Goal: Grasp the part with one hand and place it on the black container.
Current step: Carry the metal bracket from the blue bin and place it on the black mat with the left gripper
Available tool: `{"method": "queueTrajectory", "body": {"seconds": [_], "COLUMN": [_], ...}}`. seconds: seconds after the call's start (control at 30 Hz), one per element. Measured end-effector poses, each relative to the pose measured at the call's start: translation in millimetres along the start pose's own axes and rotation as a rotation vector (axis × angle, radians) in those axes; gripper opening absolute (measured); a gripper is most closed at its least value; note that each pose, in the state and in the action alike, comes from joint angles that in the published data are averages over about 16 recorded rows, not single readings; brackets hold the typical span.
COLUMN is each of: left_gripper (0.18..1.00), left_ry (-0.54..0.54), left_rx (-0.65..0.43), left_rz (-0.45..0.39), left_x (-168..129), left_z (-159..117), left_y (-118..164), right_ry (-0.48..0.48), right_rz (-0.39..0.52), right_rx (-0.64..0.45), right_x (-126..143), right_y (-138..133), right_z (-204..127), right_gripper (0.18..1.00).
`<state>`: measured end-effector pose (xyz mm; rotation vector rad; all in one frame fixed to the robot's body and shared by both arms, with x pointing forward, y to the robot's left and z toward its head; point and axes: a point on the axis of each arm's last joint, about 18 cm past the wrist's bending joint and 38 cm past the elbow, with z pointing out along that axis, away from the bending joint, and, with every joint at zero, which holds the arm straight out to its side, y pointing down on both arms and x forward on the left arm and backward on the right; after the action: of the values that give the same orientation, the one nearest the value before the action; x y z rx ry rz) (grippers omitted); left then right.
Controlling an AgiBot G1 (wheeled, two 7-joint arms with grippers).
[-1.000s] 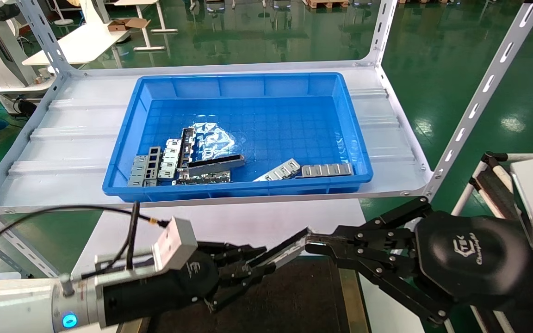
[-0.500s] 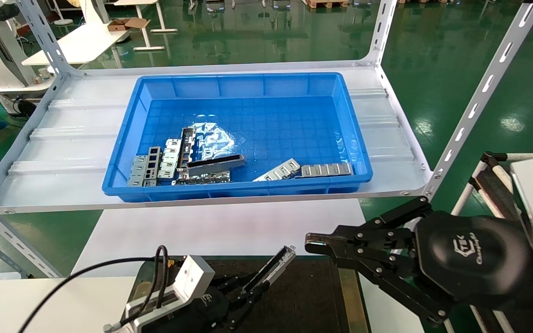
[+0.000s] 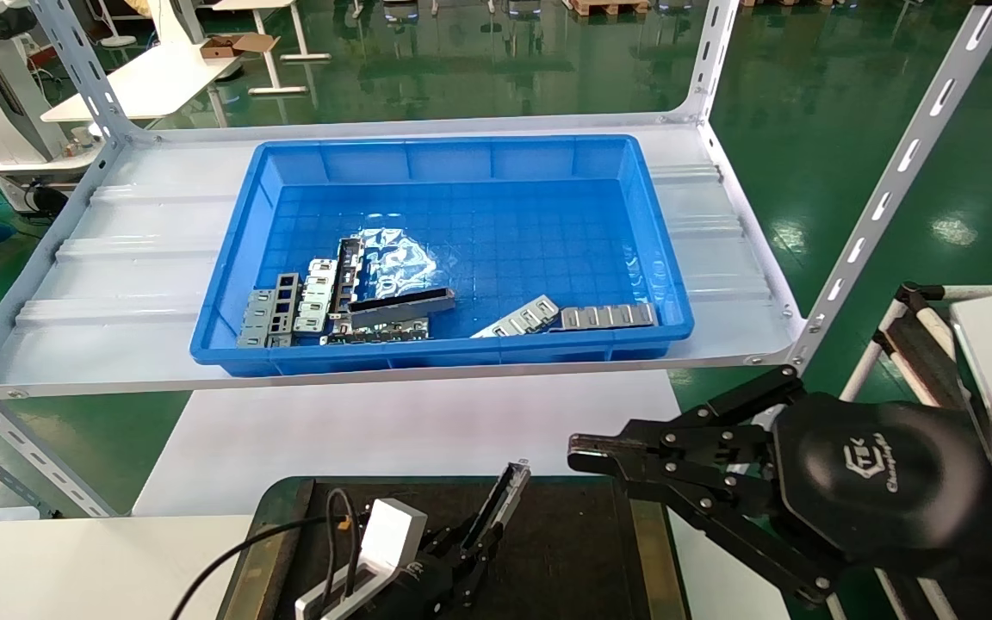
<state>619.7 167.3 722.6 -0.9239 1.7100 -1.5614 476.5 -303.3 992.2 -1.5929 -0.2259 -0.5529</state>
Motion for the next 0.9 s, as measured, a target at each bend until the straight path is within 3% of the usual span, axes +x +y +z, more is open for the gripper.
{"method": "queueTrajectory", "body": {"seconds": [0.5,0.9], "left_gripper": [0.352,0.352], "left_ry": [-0.091,-0.141], "left_rx": [-0.017,-0.063], "left_rz": [-0.163,-0.238], "left_x": [28.3,44.5], "left_z": [31.1,42.1], "left_y": [21.4,35.0], "right_ry": [0.000,0.000], "right_rz": [0.000,0.000], "right_rx": [0.000,0.000], "right_x": [0.0,0.0], "right_y": [0.0,0.0], "right_z": [0.0,0.0], "right_gripper": [0.191,0.191]}}
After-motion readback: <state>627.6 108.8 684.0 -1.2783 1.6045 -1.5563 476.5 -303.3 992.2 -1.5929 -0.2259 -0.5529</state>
